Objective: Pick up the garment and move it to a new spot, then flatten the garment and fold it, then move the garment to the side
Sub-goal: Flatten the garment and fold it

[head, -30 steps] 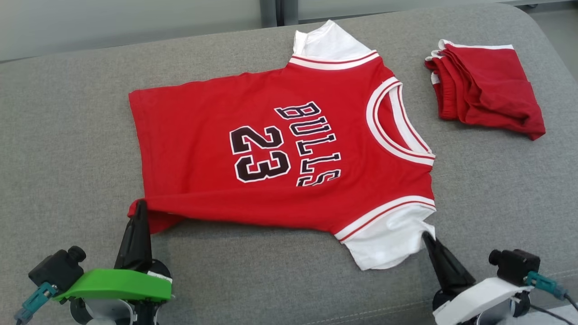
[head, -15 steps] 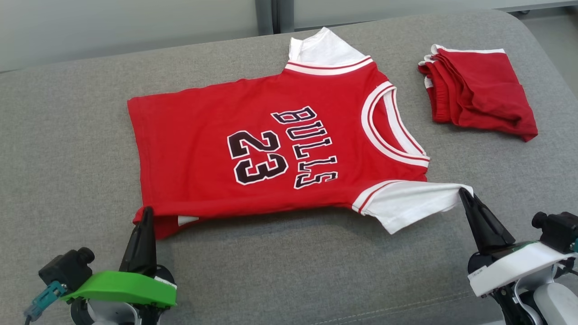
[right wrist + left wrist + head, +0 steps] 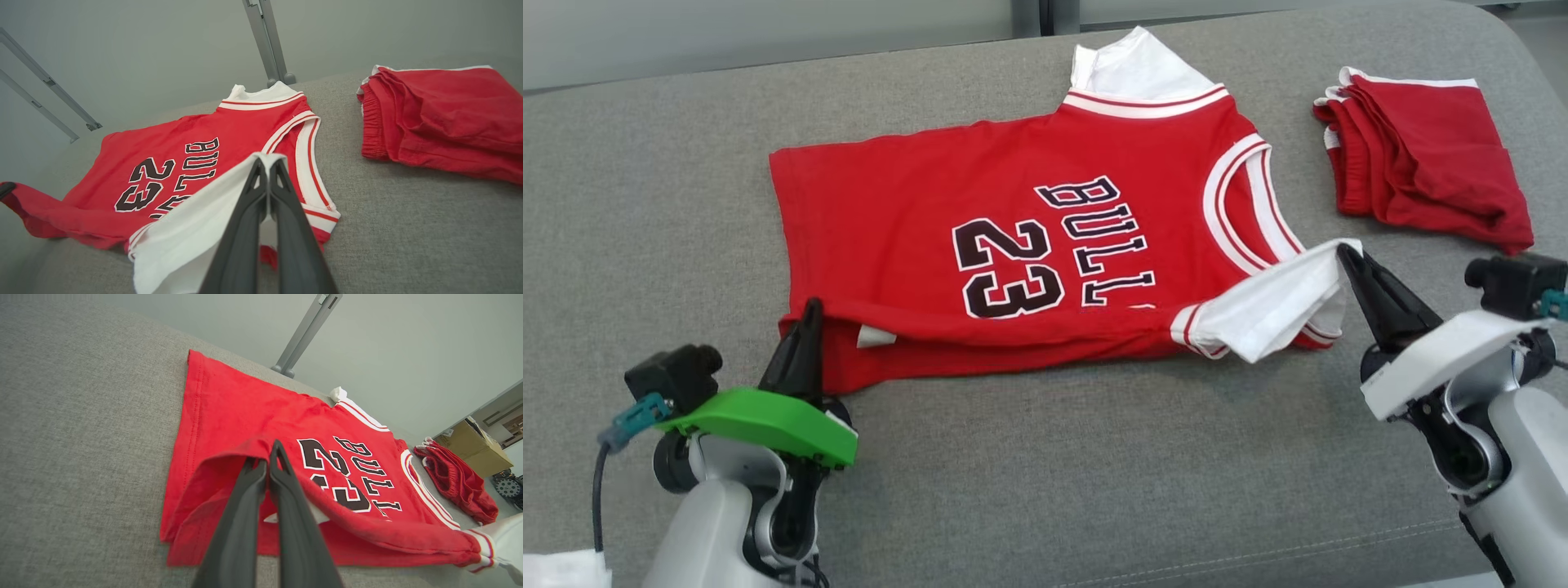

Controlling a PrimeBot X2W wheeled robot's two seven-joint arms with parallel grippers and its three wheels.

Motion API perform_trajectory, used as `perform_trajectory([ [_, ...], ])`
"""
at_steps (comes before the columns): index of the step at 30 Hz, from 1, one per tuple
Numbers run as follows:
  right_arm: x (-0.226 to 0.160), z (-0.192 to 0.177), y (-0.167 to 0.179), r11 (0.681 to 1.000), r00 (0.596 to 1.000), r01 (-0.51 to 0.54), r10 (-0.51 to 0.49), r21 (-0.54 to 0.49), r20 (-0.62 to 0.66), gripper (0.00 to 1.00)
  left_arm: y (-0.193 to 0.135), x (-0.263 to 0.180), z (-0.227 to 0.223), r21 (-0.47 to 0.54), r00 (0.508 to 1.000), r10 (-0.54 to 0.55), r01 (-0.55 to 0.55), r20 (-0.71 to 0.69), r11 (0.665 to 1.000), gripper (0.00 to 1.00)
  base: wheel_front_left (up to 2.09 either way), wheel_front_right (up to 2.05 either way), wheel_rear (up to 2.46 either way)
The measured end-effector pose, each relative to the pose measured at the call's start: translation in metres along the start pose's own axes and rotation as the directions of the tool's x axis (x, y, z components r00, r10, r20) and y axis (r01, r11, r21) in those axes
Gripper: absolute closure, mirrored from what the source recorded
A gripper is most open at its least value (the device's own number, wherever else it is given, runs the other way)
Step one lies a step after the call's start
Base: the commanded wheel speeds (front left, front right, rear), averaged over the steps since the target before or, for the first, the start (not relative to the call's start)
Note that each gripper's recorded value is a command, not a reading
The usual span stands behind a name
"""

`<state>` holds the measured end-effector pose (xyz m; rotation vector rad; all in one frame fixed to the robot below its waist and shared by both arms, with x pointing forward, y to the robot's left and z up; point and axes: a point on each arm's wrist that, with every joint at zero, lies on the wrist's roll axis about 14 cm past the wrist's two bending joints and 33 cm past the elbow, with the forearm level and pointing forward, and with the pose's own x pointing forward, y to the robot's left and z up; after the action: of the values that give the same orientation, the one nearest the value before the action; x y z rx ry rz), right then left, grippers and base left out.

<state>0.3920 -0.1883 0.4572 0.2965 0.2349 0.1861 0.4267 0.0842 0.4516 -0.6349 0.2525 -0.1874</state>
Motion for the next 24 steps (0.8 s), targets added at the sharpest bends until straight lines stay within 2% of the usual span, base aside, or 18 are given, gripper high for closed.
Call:
perform_trajectory([
  [7, 0.045, 0.007, 0.008, 0.997, 0.996, -0.052, 0.048, -0.055, -0.073, 1.0, 0.009, 0.031, 0.007, 0.027, 1.0, 0.03, -0.029, -0.004, 0.999, 1.0, 0.0, 0.0, 0.0],
  [13, 0.076, -0.002, -0.002, 0.99, 0.987, -0.05, 0.029, -0.132, -0.157, 1.0, 0.016, 0.057, -0.005, 0.045, 0.998, 0.045, -0.043, -0.05, 0.998, 1.0, 0.0, 0.0, 0.0],
  [20, 0.097, -0.017, -0.017, 0.989, 0.974, -0.024, -0.01, -0.148, -0.227, 1.0, 0.03, 0.071, -0.014, 0.048, 0.995, 0.077, -0.074, -0.067, 0.996, 1.0, 0.0, 0.0, 0.0],
  [24, 0.106, -0.029, -0.014, 0.991, 0.966, -0.023, -0.012, -0.132, -0.258, 0.99, 0.032, 0.074, -0.017, 0.053, 0.995, 0.077, -0.073, -0.071, 0.996, 1.0, 0.0, 0.0, 0.0],
])
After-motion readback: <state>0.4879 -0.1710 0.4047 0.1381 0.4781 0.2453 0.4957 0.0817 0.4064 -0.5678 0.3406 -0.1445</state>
